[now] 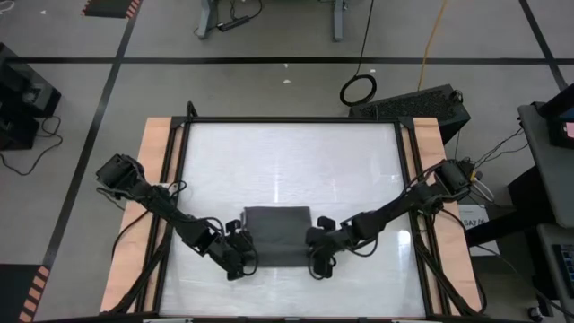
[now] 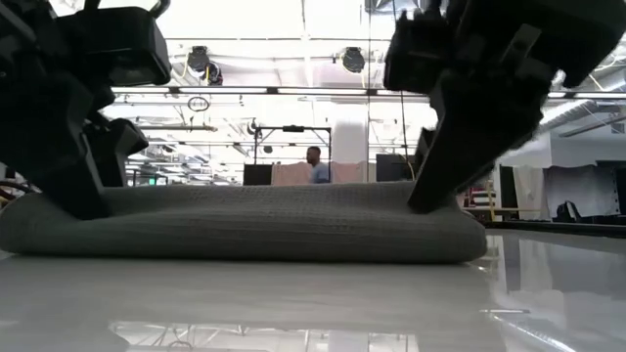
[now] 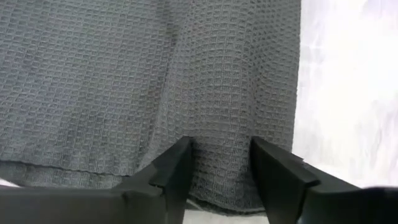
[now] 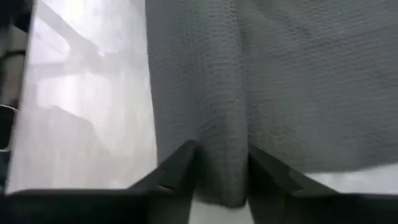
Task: Roll towel
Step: Roll the gray towel
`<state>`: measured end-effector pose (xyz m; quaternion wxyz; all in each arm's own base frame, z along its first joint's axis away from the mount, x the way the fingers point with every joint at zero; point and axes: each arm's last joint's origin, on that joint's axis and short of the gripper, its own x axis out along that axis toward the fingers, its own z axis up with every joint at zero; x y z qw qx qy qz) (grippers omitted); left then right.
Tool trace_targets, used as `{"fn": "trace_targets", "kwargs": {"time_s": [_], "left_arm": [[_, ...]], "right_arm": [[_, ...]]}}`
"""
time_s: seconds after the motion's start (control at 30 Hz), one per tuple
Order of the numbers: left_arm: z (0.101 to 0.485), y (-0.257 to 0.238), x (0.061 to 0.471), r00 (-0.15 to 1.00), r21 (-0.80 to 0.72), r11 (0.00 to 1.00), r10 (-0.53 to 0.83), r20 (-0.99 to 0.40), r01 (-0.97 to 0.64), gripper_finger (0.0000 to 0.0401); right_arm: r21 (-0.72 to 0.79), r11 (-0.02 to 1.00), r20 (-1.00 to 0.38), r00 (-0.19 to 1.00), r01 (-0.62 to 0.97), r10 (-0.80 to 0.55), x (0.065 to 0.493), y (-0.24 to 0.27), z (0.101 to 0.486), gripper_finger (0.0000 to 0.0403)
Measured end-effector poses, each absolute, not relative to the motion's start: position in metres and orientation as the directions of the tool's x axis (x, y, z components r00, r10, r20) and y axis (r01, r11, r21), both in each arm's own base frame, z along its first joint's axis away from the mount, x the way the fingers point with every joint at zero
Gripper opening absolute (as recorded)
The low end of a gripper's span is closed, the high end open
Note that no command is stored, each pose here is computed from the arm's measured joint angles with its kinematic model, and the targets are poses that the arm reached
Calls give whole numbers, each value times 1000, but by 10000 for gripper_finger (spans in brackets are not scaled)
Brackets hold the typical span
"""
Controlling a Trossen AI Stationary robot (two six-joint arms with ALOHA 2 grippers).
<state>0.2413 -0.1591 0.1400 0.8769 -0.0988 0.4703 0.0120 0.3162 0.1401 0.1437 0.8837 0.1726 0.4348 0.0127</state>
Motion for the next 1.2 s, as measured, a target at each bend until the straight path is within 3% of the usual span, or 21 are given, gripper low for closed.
{"fn": "trace_targets", "kwargs": {"time_s": [0.23,0.4,0.7,1.2], "left_arm": [[138,-158,239,534,-141,983,-57,-843,-118,142],[138,-157,238,528,-136,984,-53,-848,-120,141],[138,-157,238,527,-135,983,-51,-848,-121,141],[138,-157,238,527,-131,984,-48,-848,-122,141]], "right_arm": [[73,990,-823,569,122,-10,322,155,179,225],[89,993,-792,610,80,22,320,176,190,276],[54,998,-751,658,-30,60,327,204,162,284],[-35,999,-774,633,-12,-20,337,184,152,289]]}}
